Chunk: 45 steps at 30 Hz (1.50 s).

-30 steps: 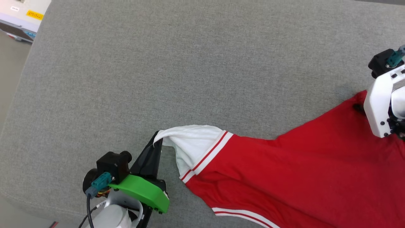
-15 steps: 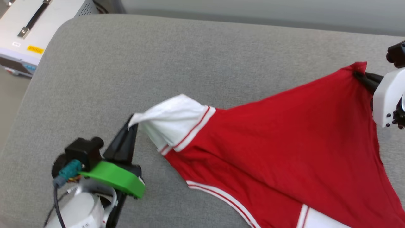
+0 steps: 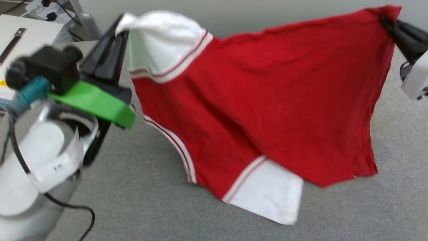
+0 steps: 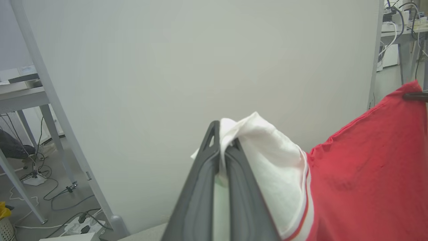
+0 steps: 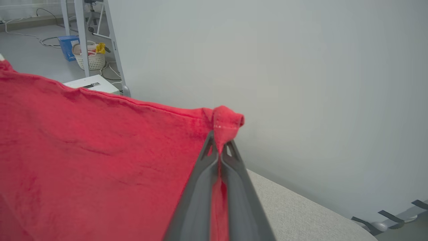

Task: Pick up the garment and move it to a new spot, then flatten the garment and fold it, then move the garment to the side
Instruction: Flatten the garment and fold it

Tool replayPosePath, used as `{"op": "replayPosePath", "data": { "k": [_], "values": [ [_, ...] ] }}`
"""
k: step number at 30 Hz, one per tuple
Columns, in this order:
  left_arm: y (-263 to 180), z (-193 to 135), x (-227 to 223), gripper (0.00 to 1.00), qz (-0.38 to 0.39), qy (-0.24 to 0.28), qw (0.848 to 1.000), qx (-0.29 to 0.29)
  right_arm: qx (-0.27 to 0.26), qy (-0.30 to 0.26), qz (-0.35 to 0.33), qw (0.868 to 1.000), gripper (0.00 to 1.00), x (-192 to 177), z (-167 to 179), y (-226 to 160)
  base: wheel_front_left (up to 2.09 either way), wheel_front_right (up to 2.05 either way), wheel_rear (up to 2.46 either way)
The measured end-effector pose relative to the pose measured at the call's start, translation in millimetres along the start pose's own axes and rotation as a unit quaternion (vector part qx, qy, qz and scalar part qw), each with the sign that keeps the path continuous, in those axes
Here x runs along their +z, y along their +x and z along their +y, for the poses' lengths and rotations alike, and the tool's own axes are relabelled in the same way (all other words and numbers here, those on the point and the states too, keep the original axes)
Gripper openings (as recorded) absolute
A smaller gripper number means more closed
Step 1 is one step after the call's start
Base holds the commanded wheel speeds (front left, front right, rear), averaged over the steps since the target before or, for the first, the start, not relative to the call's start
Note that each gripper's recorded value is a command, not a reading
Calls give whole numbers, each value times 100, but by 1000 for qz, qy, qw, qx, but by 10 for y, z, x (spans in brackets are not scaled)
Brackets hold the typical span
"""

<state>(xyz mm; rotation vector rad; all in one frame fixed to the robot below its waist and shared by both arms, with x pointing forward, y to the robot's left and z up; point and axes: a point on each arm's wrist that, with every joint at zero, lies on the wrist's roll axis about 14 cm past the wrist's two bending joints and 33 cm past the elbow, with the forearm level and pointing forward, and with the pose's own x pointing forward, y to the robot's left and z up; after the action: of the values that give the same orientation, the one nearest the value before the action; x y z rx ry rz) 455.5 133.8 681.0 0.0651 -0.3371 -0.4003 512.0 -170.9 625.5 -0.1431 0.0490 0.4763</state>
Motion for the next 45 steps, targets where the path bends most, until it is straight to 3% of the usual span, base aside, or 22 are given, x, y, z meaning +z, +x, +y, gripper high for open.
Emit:
{"op": "replayPosePath", "data": {
  "k": [12,16,29,35,45],
  "values": [
    [1041,99,544,0,-70,49,995,-50,-65,-24,-111,991,0,740,-505,313,0,0,0],
    [1427,250,684,0,-86,86,991,-45,-86,-44,-134,986,0,966,-685,555,0,0,0],
    [2316,707,1023,0,-142,125,982,-5,-135,-156,-187,960,0,1652,-1072,1221,0,0,0],
    [2484,808,722,0,-121,122,985,2,-137,-155,-176,962,0,1485,-1142,1462,0,0,0],
    [2409,835,-385,0,-30,105,994,-8,-106,-107,-114,982,0,522,-1011,1768,0,0,0]
  ]
}}
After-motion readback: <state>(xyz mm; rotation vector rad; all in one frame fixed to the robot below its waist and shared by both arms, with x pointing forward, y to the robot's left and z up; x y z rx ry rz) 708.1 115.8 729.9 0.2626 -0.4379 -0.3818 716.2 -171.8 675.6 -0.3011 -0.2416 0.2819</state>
